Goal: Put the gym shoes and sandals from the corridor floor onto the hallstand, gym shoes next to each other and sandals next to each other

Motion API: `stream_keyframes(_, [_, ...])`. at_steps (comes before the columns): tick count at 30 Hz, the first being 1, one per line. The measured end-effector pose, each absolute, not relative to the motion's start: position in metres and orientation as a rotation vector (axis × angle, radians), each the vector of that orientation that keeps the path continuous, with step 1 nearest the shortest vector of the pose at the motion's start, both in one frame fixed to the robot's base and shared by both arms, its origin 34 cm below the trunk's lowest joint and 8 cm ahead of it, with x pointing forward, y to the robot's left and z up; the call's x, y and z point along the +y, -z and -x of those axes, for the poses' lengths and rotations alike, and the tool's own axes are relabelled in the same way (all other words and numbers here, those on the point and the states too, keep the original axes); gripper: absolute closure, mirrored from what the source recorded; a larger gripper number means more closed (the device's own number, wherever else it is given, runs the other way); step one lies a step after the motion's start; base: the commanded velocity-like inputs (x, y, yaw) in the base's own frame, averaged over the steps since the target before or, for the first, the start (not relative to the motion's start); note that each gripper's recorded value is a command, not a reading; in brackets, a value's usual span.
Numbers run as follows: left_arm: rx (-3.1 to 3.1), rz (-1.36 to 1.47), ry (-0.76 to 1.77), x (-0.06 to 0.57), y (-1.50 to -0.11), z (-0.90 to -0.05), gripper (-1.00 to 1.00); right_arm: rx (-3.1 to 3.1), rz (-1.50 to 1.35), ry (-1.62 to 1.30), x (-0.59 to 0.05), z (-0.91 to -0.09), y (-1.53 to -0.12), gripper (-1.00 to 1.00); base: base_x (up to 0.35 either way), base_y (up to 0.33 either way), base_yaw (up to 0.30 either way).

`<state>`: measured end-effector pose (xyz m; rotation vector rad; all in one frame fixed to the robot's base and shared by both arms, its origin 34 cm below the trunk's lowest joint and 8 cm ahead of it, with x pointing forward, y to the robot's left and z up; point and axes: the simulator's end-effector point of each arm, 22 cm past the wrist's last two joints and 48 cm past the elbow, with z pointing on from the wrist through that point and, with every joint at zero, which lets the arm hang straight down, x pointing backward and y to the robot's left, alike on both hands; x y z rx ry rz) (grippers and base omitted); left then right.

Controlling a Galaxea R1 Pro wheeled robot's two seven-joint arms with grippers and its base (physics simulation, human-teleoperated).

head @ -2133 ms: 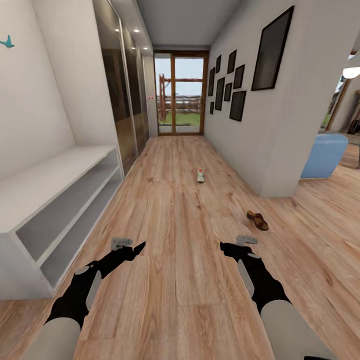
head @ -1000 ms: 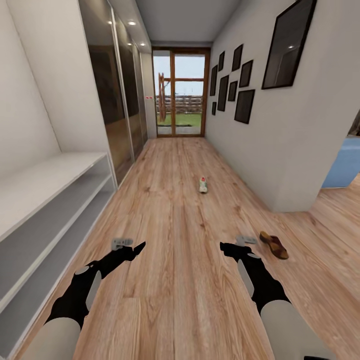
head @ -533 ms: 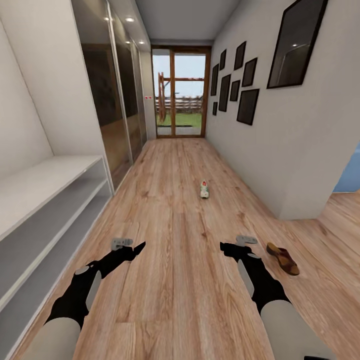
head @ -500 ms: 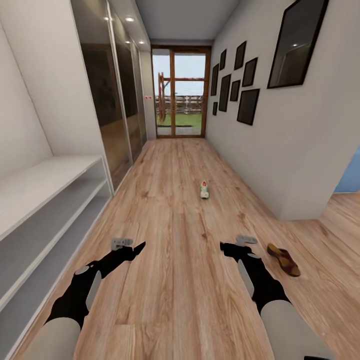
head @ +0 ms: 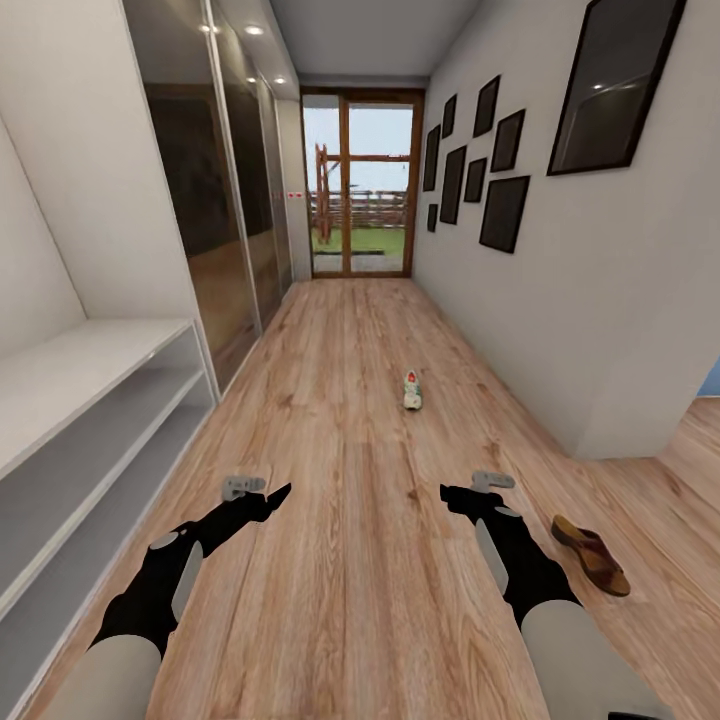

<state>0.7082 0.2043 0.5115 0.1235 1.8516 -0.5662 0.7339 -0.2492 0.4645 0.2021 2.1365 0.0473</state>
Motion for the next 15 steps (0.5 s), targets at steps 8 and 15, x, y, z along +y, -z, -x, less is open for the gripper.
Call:
stream_keyframes(8, [1.852,-0.123,0.566,0.2043,-0.5115,-0.7082,-1.00,2.137,-0.202,-0.047,-0.2494,-0.7338,-0.4644,-1.00,0.349,0.000,0.000])
stream_keyframes(15, [1.851,-0.124,0.566,0.2043,-0.5116,-0.7083,-1.00,2.136,-0.202,-0.047,-0.2495,-0.7341,-0.4647,-1.00,0.349,0.000,0.000])
